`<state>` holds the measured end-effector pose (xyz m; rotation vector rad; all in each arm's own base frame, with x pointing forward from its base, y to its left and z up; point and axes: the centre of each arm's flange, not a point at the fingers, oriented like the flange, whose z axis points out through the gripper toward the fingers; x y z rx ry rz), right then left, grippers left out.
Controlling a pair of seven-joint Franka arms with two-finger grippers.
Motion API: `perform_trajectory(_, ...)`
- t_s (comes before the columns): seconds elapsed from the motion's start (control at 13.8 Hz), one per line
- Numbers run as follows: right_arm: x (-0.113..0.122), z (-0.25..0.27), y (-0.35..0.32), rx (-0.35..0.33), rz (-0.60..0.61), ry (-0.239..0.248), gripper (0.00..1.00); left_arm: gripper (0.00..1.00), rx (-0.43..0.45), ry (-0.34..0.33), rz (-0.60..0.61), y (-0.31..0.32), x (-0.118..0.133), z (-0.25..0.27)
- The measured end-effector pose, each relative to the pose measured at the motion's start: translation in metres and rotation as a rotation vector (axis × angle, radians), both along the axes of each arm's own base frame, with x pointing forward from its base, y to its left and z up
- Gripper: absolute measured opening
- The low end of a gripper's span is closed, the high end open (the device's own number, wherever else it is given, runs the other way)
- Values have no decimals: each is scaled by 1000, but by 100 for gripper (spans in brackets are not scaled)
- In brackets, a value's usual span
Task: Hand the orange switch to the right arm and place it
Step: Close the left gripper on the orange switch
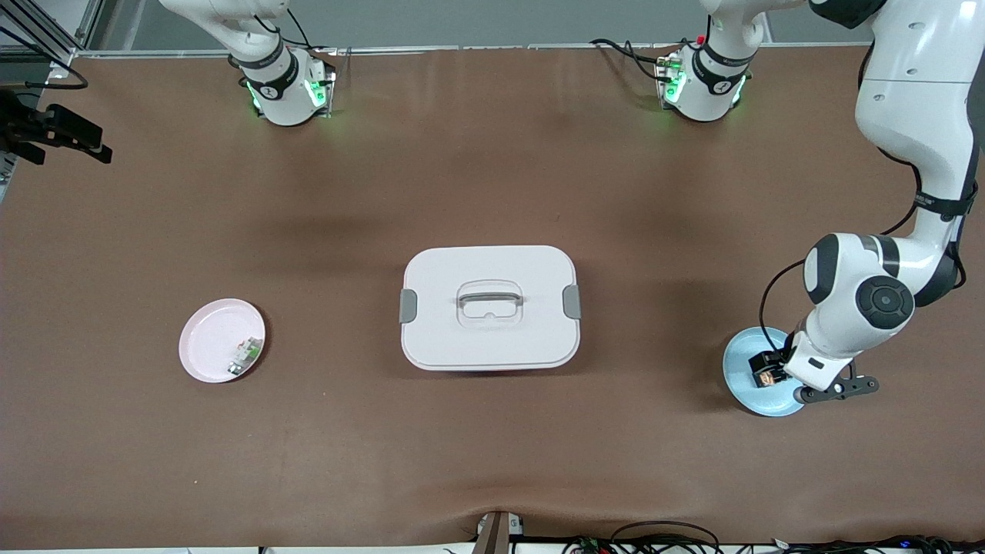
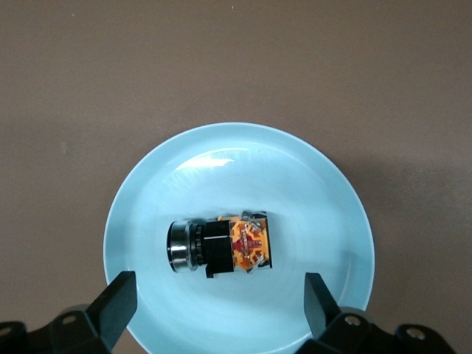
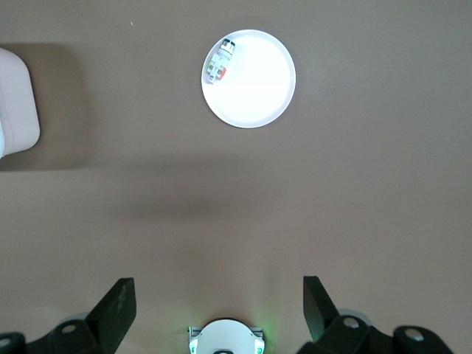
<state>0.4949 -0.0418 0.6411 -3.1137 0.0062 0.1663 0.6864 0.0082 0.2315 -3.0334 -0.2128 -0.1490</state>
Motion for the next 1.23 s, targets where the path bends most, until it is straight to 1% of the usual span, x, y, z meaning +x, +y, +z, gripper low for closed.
perform_trajectory(0.36,2,2,-1,-1,-2,-5,100,100,-2,4,-11,1,5,-9)
perform_trajectory(1.23,3,2,-1,-1,-2,-5,100,100,-9,32,-13,3,7,-34)
